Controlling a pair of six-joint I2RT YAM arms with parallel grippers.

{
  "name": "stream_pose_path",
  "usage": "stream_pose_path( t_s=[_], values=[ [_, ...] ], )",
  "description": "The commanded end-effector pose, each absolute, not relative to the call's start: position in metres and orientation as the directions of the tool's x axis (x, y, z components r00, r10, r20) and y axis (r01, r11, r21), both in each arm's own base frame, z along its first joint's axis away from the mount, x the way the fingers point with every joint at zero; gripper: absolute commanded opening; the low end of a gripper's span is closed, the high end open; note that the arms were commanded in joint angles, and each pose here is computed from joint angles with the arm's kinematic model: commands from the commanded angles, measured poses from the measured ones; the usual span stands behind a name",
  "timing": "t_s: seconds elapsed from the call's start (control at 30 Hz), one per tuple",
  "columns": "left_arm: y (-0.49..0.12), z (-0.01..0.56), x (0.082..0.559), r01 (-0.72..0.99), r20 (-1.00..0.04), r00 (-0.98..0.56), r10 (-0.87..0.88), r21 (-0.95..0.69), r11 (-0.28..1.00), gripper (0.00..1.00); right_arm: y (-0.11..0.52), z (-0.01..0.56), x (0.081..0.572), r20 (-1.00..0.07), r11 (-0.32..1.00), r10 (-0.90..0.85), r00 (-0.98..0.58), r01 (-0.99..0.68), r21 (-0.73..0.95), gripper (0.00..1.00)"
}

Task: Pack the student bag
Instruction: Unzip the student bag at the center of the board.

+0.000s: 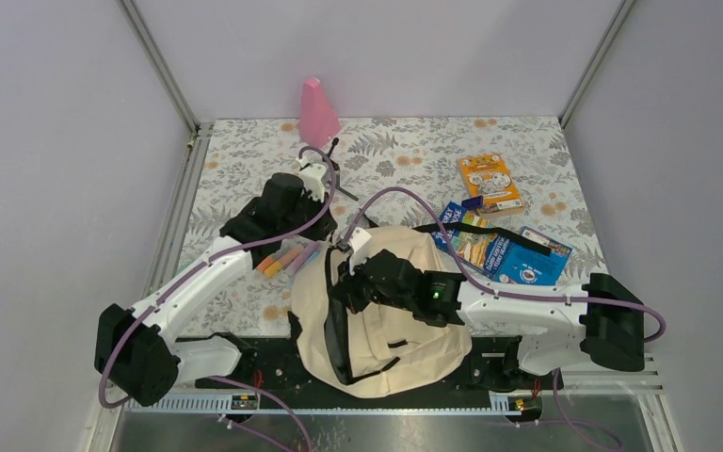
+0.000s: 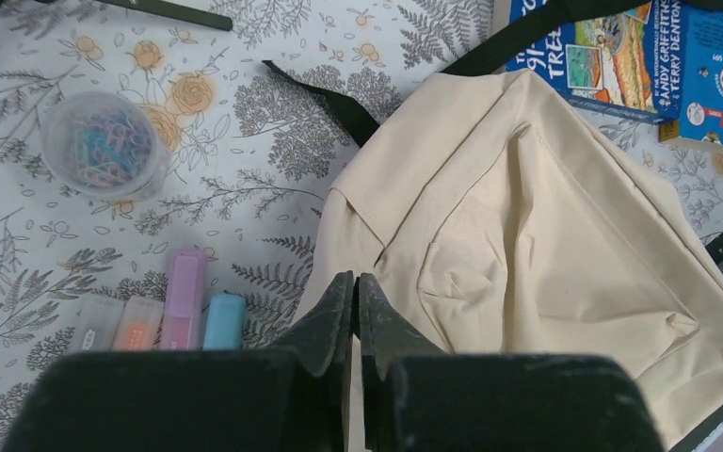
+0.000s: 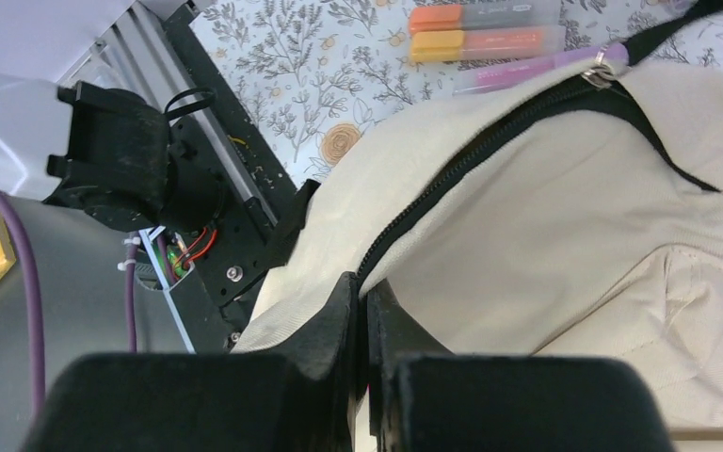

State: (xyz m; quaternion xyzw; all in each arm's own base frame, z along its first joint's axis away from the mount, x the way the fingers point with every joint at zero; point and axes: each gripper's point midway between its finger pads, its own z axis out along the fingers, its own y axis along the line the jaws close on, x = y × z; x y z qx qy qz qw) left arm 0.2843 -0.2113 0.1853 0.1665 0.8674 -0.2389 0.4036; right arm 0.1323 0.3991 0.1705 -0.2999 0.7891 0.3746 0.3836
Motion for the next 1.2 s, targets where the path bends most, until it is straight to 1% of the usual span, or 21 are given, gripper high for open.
stream_pose_path(
  t_s=[0.0, 0.43, 0.67, 0.93, 1.07, 1.1, 1.13, 1.17],
  values=[
    [-0.223, 0.216, 0.312, 0.498, -0.833, -0.552, 0.042, -0.289, 0.817, 0.00, 0.412, 0.216, 0.099, -0.878, 0.363, -0.152, -0.455, -0.852, 0.378, 0.00],
    [-0.236, 0.178, 0.328, 0.489, -0.751, -0.651, 0.114, -0.300, 0.819, 0.00, 0.413, 0.244, 0.096, -0.899, 0.324, -0.083, -0.429, -0.865, 0.383, 0.00],
    [-0.243, 0.155, 0.349, 0.459, -0.704, -0.697, 0.137, -0.289, 0.840, 0.00, 0.406, 0.259, 0.094, -0.907, 0.309, -0.049, -0.418, -0.870, 0.385, 0.00],
    [-0.236, 0.122, 0.373, 0.397, -0.662, -0.733, 0.154, -0.233, 0.888, 0.00, 0.378, 0.269, 0.103, -0.912, 0.382, 0.010, -0.409, -0.842, 0.382, 0.00],
    [-0.230, 0.123, 0.375, 0.376, -0.665, -0.733, 0.147, -0.214, 0.902, 0.00, 0.362, 0.268, 0.110, -0.910, 0.434, 0.047, -0.411, -0.813, 0.389, 0.00],
    [-0.229, 0.128, 0.375, 0.373, -0.672, -0.727, 0.141, -0.213, 0.903, 0.03, 0.358, 0.266, 0.114, -0.908, 0.456, 0.059, -0.414, -0.798, 0.393, 0.00],
    [-0.228, 0.135, 0.374, 0.371, -0.681, -0.721, 0.132, -0.217, 0.903, 0.14, 0.355, 0.263, 0.117, -0.905, 0.477, 0.071, -0.419, -0.783, 0.400, 0.00],
    [-0.227, 0.142, 0.372, 0.369, -0.692, -0.712, 0.120, -0.224, 0.902, 0.29, 0.351, 0.260, 0.120, -0.902, 0.498, 0.082, -0.423, -0.767, 0.405, 0.00]
  ],
)
